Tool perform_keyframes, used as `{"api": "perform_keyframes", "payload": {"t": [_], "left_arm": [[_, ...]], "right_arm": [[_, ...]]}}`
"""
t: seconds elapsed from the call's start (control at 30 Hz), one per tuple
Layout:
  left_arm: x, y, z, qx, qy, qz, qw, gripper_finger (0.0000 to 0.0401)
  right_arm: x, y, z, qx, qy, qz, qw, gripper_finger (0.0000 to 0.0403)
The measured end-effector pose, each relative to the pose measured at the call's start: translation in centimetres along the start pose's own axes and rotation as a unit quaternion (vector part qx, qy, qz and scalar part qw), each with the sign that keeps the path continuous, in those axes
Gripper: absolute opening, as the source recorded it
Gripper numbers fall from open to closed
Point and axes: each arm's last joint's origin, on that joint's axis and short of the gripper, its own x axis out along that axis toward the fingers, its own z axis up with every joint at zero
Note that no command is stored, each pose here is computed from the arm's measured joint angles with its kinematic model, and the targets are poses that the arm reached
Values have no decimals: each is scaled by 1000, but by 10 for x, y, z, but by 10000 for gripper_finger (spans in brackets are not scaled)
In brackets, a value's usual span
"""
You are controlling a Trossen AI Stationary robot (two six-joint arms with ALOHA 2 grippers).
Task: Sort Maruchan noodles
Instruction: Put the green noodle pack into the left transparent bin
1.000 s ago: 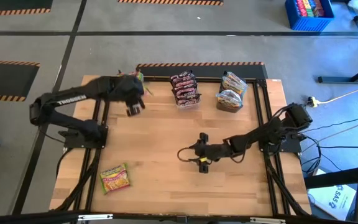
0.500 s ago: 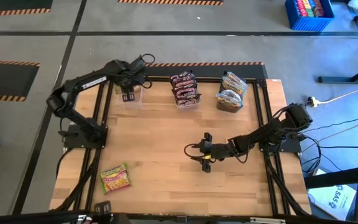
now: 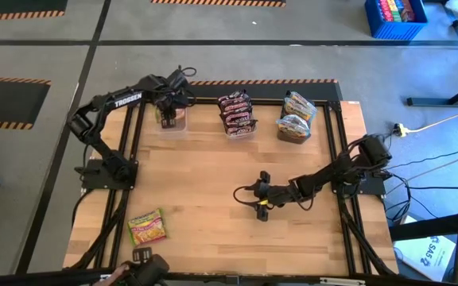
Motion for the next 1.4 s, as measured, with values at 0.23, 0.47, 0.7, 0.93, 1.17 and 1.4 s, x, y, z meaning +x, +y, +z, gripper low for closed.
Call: {"api": "perform_keyframes", "payload": {"t": [0.23,0.47,0.7,0.93,1.17,1.4], "left_arm": [[23,-9,-4,6,-10,8,1000,133],[28,-10,-7,-4,8,25,1000,172],[15,-10,0,-2,40,73,996,186],[-1,-11,1,-5,26,102,994,186],[-28,-17,-4,-43,-15,125,991,186],[-80,-57,-10,-96,-139,71,983,186]], "right_arm": [[2,1,1,5,-16,5,1000,254],[2,2,1,6,-13,18,1000,254],[2,3,3,10,-25,22,999,254],[2,3,4,10,-25,28,999,254],[2,4,5,13,-30,44,999,254],[4,9,14,25,-39,68,997,254]]}}
